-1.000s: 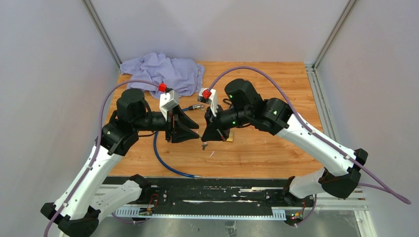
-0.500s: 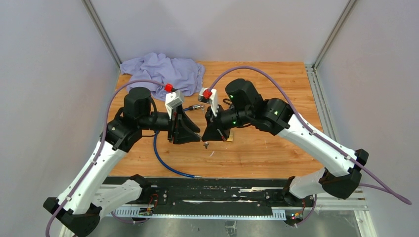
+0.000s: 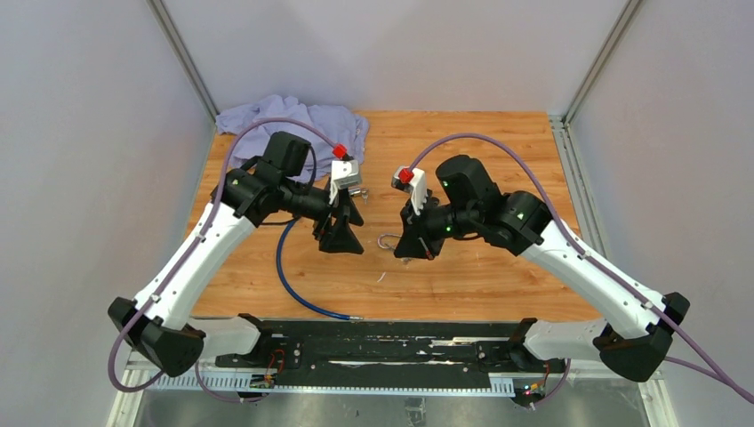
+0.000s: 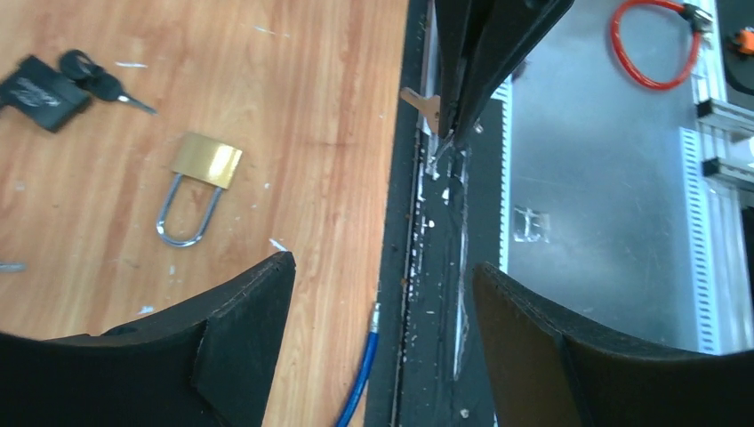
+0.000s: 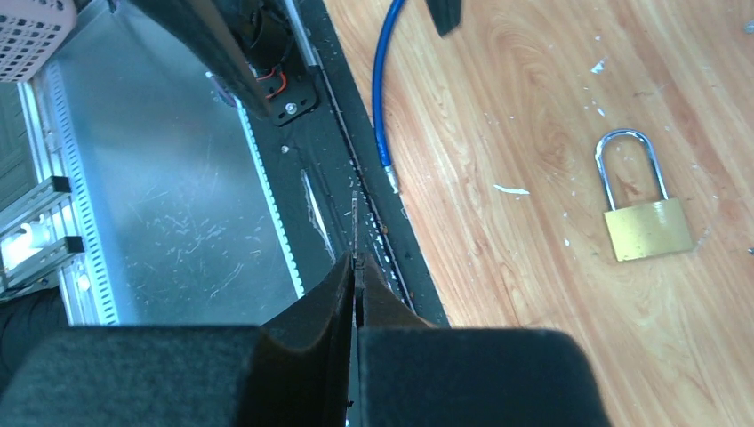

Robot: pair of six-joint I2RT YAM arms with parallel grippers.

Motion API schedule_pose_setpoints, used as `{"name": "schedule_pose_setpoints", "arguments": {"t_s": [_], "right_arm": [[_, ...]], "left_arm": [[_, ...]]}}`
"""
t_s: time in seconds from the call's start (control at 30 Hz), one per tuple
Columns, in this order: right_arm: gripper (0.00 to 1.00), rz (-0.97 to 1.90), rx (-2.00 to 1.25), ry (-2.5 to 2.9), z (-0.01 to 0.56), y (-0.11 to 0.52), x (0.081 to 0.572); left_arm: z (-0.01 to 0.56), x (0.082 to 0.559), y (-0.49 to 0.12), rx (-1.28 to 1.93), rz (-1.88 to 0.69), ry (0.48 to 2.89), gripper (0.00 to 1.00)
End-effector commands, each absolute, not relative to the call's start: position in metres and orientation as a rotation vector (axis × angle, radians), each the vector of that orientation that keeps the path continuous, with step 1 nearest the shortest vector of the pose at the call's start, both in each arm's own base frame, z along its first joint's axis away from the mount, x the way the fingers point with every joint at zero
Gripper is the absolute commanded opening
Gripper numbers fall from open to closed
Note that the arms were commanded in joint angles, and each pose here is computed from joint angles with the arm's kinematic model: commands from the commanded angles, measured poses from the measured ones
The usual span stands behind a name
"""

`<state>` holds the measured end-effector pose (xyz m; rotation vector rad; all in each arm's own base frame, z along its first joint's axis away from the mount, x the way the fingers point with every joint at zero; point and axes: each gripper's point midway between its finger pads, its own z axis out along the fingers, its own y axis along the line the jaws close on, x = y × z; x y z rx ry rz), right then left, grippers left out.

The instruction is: Unlock with the key

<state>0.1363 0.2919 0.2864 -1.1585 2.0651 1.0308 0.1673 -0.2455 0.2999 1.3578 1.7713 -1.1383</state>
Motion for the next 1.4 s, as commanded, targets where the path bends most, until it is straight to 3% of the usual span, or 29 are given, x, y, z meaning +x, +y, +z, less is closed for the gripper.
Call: {"name": "schedule_pose_setpoints", "arguments": {"t_s": [0.0, 0.4, 0.73, 0.9, 1.2, 1.37], "right_arm": [[0.01, 1.136, -1.18, 2.026, 0.297, 0.297, 0.124], [0.01, 1.279, -1.287, 1.928, 0.312, 0.329, 0.122], [0.01, 1.281, -1.285, 1.923, 0.316, 0.34, 0.13], [0.01, 1.282, -1.283, 1.919, 0.318, 0.34, 0.129], [0.01, 1.275, -1.279, 1.921, 0.32, 0.339, 0.129], [0.01, 1.275, -1.283, 1.92, 0.321, 0.338, 0.128]], "left_arm": [[0.298, 0.148, -0.251, 1.404, -1.324, 1.763, 0.75], [0.314, 0.13, -0.255, 1.311, -1.501, 1.784, 0.7], [0.325, 0.147, -0.263, 1.116, -1.459, 1.792, 0.41], [0.336, 0.146, -0.265, 1.065, -1.48, 1.721, 0.33], [0.326, 0.141, -0.262, 1.091, -1.492, 1.78, 0.3], [0.32, 0.139, -0.259, 1.116, -1.468, 1.795, 0.44]]}}
